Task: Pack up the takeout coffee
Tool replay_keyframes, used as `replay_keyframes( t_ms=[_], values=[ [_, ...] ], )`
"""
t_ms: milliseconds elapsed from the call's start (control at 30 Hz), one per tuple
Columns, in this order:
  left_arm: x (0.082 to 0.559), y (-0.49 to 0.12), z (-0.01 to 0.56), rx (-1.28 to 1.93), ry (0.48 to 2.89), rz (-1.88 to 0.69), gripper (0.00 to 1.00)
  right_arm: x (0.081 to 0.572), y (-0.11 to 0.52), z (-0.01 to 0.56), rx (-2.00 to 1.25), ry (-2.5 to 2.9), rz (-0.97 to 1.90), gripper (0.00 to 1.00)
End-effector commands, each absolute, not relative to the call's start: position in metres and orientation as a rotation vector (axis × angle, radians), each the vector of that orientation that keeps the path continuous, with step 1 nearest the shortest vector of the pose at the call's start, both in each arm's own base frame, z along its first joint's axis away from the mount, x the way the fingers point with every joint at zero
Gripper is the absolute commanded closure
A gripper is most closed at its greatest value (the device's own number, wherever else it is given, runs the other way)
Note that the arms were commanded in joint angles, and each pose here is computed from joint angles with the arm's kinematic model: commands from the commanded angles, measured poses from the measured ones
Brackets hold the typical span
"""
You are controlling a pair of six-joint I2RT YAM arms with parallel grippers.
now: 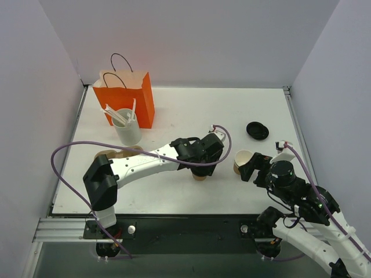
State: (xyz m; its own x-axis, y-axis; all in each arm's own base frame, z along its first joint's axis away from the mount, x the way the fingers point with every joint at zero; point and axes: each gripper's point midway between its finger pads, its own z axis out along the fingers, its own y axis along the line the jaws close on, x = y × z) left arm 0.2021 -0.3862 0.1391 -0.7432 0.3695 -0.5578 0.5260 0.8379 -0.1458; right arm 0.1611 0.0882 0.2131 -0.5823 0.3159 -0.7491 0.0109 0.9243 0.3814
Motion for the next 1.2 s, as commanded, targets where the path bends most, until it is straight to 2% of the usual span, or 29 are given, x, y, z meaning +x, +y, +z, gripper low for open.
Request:
replay_keyframes(
  t_ms=[0, 267, 533, 767, 1167],
  values=[
    [0.201, -0.395, 0.178, 0.633, 2.411, -0.511, 0.45, 0.163, 0.088, 0.209, 0.225, 2.186, 0.384, 0.18],
    [0.221, -0.348, 0.193, 0.505, 2.386, -0.432, 0.44, 0.178, 0.118, 0.212, 0.113, 2.215, 0.438, 0.27],
    [0.238, -0.320, 0.184, 0.410, 2.335, -0.621, 0.44, 0.202, 0.183, 0.190, -0.117, 2.377, 0.547, 0.28],
    [0.244, -0.326, 0.166, 0.425, 2.294, -0.812, 0.43, 0.218, 0.204, 0.171, -0.197, 2.471, 0.638, 0.27],
    [0.249, -0.334, 0.160, 0.457, 2.211, -0.969, 0.43, 0.236, 0.209, 0.133, -0.205, 2.587, 0.706, 0.34]
  ],
)
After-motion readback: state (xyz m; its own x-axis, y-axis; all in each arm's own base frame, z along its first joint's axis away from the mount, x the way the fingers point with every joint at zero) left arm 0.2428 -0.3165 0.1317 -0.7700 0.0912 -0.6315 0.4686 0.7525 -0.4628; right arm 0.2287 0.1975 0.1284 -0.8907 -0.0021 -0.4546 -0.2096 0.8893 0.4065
